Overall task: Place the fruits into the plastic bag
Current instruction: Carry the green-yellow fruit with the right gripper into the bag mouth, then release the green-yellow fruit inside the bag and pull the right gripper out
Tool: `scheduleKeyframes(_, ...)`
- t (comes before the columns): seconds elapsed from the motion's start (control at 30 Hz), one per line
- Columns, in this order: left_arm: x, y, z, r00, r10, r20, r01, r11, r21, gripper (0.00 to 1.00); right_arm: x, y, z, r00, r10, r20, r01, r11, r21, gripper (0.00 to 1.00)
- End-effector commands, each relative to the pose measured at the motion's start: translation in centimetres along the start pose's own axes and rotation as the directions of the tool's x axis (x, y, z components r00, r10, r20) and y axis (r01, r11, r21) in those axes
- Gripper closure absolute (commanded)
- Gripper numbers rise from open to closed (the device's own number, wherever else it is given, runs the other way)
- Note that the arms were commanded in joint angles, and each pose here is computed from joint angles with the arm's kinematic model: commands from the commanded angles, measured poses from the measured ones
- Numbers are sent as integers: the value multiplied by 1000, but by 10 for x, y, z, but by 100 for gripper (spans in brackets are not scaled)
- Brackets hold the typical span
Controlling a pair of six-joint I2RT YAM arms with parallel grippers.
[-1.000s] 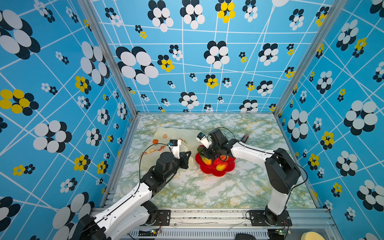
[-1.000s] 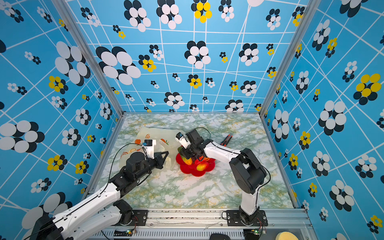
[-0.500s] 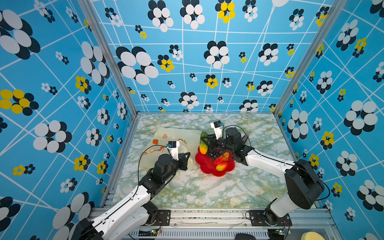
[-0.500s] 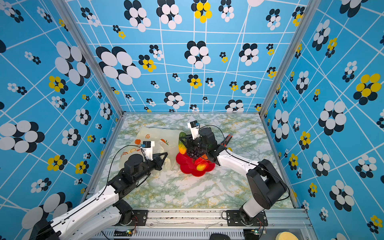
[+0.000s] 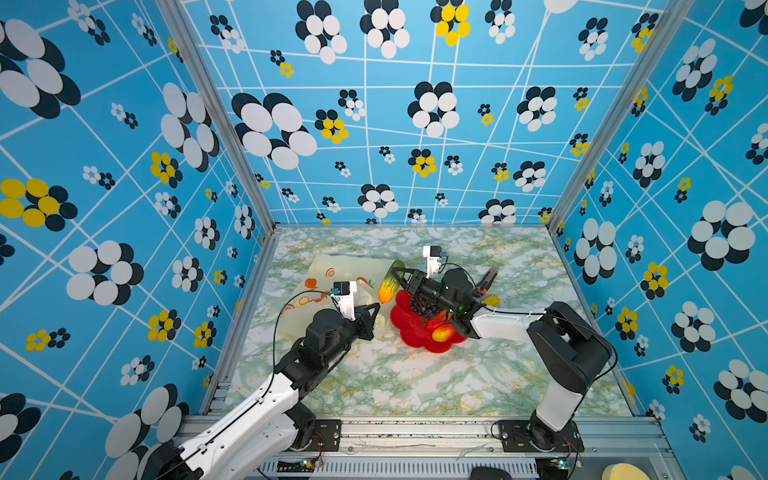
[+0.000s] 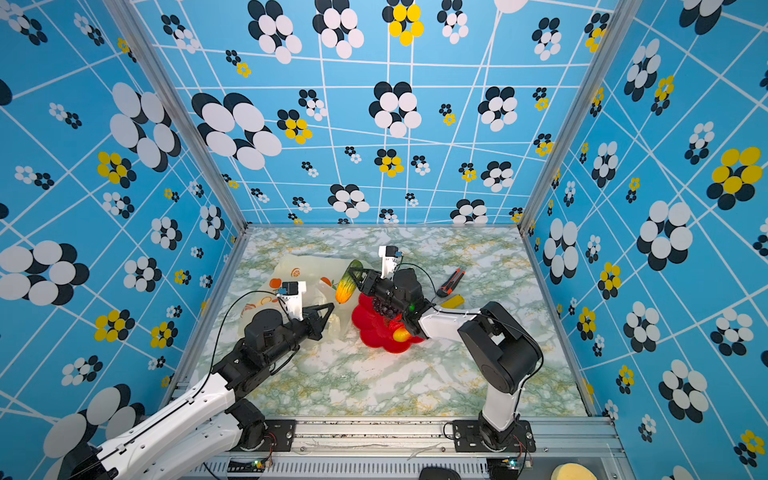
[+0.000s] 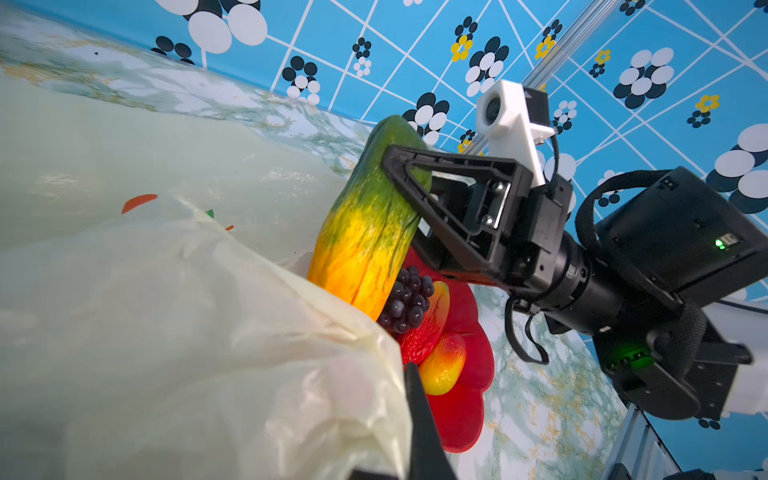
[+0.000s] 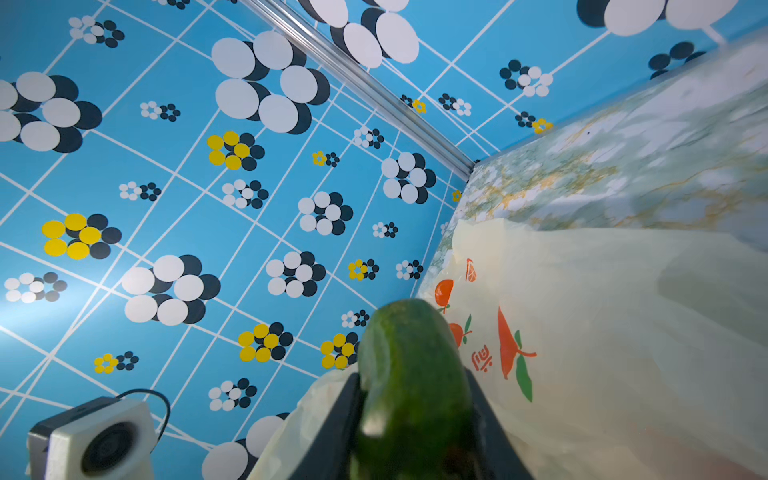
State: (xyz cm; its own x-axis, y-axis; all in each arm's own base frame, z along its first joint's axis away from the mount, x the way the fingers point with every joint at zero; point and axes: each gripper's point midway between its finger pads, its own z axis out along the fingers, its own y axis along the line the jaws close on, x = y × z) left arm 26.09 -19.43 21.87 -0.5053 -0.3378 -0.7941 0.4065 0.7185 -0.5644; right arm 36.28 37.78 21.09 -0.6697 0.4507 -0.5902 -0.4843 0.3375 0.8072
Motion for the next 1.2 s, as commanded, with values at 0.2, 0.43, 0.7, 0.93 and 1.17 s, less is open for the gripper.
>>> scheduleKeyframes(0.2,-13,-11,0,998,-12,54,9,999,42,100,58,18,31,988,62,-139,-74,994,-76,88)
scheduleKeyframes(0.43,-14,-11,3,998,-13,58,11,999,39,100,101,23,44,957,77,-278,-105,991,-88,82)
scheduleKeyframes(0.7,-12,-8,1,998,-11,58,9,999,33,100,128,26,49,918,79,-389,-120,989,-84,54)
scheduleKeyframes(0.93,-10,-6,-3,998,-15,64,13,1000,29,100,128,28,48,916,52,-398,-94,992,-87,31)
scheduleKeyframes(1.17,-9,-3,-5,998,-19,65,18,1000,24,100,129,25,48,914,46,-403,-85,993,-80,26)
